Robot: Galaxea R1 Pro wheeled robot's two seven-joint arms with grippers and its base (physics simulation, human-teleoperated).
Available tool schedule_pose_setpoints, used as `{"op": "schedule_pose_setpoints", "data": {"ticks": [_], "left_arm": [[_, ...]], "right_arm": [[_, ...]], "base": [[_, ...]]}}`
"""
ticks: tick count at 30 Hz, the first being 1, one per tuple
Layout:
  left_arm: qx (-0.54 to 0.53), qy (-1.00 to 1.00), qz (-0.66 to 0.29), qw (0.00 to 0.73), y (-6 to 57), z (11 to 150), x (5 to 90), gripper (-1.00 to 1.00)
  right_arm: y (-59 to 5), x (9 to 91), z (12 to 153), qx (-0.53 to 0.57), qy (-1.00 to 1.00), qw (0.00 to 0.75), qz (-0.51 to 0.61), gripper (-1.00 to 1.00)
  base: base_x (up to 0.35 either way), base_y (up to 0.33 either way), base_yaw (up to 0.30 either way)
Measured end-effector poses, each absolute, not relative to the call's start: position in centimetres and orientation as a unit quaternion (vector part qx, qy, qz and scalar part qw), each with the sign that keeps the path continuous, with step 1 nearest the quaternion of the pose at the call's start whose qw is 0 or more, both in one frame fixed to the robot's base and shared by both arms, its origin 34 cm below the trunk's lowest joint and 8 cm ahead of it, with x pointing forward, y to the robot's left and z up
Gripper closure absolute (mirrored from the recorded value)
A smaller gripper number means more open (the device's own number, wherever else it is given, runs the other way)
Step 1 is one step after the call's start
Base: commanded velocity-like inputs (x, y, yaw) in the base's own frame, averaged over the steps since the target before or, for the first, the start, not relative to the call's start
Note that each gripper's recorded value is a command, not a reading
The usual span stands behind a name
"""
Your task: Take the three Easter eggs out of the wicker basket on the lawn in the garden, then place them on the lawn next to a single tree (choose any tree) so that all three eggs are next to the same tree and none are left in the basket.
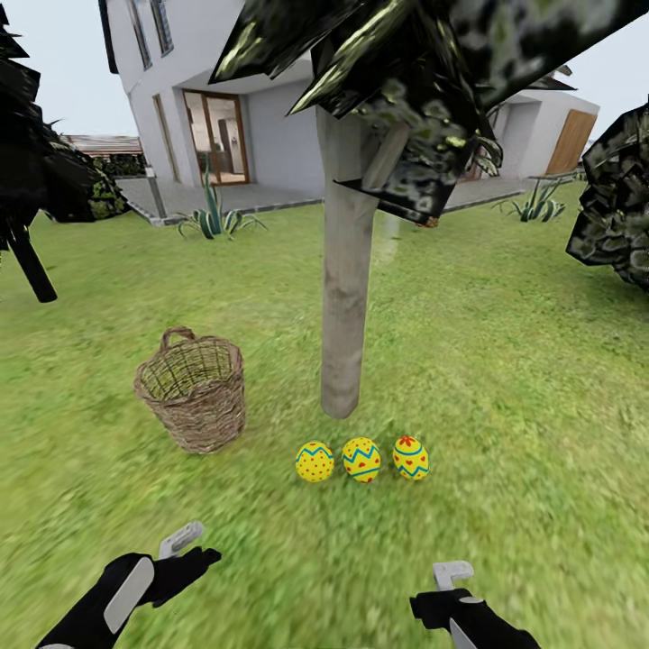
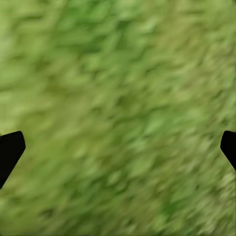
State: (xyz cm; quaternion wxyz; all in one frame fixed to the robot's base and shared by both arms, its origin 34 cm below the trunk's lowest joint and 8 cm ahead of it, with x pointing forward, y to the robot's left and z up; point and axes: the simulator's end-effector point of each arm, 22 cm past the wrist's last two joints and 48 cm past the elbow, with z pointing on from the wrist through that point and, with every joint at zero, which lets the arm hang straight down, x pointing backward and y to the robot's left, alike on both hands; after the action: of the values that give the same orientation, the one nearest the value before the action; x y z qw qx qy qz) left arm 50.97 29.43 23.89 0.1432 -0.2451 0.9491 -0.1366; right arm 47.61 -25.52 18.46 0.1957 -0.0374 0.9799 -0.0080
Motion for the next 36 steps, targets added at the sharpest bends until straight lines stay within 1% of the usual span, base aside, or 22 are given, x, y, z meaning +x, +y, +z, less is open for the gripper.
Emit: {"op": "schedule_pose_setpoints", "data": {"ticks": [6, 16, 20, 22, 26, 29, 32, 36], "left_arm": [[-0.244, 0.95, -0.131, 0.147, 29.8, 24.6, 51.0, -1.0], [-0.251, 0.952, -0.124, 0.12, 29.8, 25.2, 49.4, -1.0], [-0.249, 0.957, -0.116, 0.098, 29.7, 25.0, 47.8, -1.0], [-0.243, 0.96, -0.111, 0.083, 29.3, 24.6, 46.6, -1.0], [-0.235, 0.963, -0.102, 0.079, 29.2, 24.7, 45.9, -1.0], [-0.235, 0.965, -0.1, 0.063, 28.5, 24.5, 44.5, -1.0], [-0.239, 0.965, -0.098, 0.048, 28.1, 24.5, 43.2, -1.0], [-0.25, 0.964, -0.075, 0.058, 29.2, 24.0, 41.7, -1.0]], "right_arm": [[-25.5, 48.4, 19.5, -0.035, 0.978, 0.208, -0.008, -1.0], [-25.5, 49.0, 21.7, -0.035, 0.977, 0.209, -0.01, -1.0], [-25.6, 49.2, 22.5, -0.034, 0.977, 0.208, -0.011, -1.0], [-25.9, 48.5, 22.6, -0.033, 0.979, 0.199, -0.012, -1.0], [-26.2, 47.2, 22.7, -0.032, 0.983, 0.182, -0.014, -1.0], [-27.0, 44.6, 22.2, -0.03, 0.988, 0.153, -0.021, -1.0], [-27.5, 43.5, 22.4, -0.029, 0.988, 0.151, -0.025, -1.0], [-28.1, 41.8, 22.6, -0.029, 0.988, 0.151, -0.029, -1.0]], "base": [[0.0, 0.0, 0.0], [0.0, 0.0, 0.0], [0.0, 0.0, 0.0], [0.0, 0.0, 0.0], [0.0, 0.0, 0.0], [0.0, 0.0, 0.0], [0.0, 0.0, 0.0], [0.0, 0.0, 0.0]]}}
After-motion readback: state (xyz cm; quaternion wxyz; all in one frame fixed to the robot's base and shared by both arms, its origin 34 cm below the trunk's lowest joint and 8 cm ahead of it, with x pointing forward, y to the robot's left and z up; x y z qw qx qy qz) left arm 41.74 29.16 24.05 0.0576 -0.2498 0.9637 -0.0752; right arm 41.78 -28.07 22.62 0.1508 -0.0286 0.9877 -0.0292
